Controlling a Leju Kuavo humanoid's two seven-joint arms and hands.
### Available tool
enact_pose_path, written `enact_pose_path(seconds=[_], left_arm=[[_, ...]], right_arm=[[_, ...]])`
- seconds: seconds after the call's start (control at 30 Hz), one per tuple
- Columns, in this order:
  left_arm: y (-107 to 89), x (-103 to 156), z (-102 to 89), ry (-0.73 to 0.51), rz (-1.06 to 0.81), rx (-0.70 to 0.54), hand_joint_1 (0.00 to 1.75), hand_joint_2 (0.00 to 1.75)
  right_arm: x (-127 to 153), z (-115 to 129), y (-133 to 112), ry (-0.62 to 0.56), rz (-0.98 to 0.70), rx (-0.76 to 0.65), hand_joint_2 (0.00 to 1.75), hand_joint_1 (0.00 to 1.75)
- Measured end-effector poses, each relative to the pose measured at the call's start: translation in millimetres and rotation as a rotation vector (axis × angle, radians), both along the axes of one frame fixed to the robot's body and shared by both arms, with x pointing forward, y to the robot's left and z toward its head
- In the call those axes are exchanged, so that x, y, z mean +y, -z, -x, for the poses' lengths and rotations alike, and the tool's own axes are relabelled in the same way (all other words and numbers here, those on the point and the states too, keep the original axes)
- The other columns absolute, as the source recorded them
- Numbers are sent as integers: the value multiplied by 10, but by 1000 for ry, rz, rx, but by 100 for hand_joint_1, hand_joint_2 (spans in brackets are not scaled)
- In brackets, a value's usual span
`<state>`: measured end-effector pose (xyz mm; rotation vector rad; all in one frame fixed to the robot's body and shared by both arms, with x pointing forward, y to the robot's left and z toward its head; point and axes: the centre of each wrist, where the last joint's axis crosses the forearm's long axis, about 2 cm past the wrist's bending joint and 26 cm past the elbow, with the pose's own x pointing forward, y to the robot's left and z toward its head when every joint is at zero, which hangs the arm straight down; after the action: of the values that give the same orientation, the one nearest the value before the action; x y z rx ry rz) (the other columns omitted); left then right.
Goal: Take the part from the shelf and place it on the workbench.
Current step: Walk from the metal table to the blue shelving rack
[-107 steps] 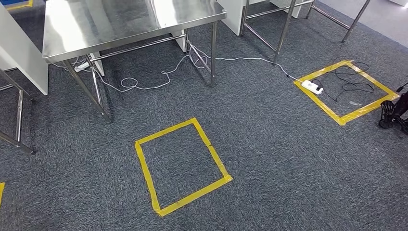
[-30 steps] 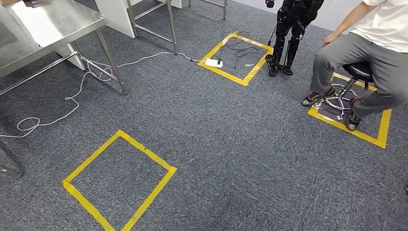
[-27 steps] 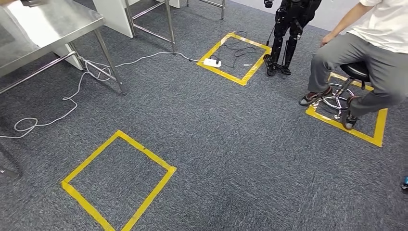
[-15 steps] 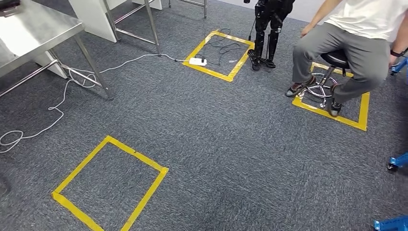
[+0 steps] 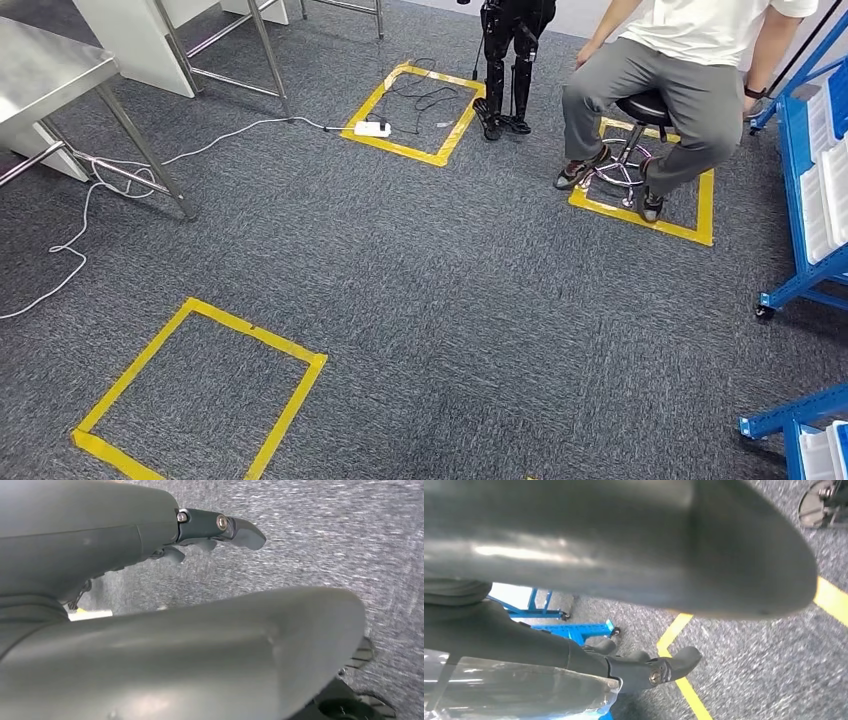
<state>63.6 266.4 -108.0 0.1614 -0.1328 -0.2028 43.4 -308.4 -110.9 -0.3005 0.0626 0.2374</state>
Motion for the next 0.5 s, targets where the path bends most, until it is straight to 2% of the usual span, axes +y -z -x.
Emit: enact_pose_path(seconds=[0.5], left_arm=[[-2, -29, -2, 10, 0, 0, 0, 0]], right_arm=[[-34, -6, -2, -2, 7, -1, 0, 0]])
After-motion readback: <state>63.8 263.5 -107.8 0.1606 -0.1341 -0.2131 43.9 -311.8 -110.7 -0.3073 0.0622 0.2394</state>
